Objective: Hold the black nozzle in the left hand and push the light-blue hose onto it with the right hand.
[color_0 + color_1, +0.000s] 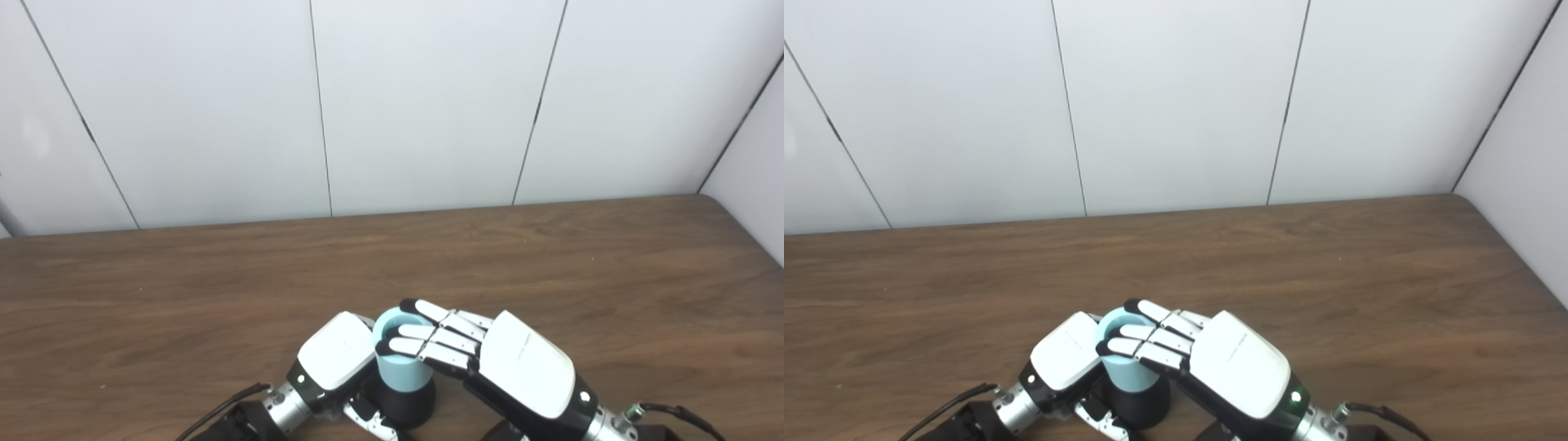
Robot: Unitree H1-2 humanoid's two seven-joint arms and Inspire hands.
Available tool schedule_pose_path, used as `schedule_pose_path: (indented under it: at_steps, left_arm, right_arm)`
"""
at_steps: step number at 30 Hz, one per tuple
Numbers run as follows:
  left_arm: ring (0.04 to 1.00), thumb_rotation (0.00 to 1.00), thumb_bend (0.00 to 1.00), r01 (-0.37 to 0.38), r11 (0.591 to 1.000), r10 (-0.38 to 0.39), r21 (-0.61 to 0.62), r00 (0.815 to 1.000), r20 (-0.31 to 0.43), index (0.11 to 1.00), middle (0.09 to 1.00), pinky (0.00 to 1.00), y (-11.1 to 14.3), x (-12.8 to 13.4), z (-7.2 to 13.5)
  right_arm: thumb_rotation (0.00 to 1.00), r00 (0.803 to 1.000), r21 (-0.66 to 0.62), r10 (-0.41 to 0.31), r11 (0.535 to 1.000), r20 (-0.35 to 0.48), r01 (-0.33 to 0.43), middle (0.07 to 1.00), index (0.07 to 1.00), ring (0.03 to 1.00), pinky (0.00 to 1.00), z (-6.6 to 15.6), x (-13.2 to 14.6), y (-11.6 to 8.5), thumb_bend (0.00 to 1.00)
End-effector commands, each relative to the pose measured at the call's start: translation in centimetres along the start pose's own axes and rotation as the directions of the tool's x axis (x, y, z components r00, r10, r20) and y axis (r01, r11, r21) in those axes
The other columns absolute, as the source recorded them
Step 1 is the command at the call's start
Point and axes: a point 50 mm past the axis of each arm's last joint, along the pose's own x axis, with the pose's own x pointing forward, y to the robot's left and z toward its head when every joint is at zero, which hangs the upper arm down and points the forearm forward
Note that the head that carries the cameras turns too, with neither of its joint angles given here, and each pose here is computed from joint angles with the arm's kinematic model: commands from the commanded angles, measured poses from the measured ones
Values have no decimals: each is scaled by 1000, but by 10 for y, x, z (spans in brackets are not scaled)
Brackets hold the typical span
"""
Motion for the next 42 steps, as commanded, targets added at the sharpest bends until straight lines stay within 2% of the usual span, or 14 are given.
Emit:
schedule_pose_path:
  at_steps: [1, 19, 42]
  left_arm:
    - [400, 0, 502, 224, 974, -224, -27, 975, 17, 494, 484, 317, -41, -28, 18]
    - [400, 0, 502, 226, 974, -226, -21, 974, 19, 486, 497, 312, -40, -28, 19]
    - [391, 0, 502, 223, 974, -223, -24, 975, 18, 492, 492, 308, -40, -28, 19]
  right_arm:
    - [770, 976, 23, 215, 976, -28, -214, 830, 776, 818, 718, -2, -18, 26, 909]
    - [845, 969, 7, 244, 970, -41, -244, 834, 781, 830, 761, -2, -18, 30, 852]
    - [818, 964, 18, 260, 965, -52, -260, 838, 784, 830, 760, -3, -19, 33, 858]
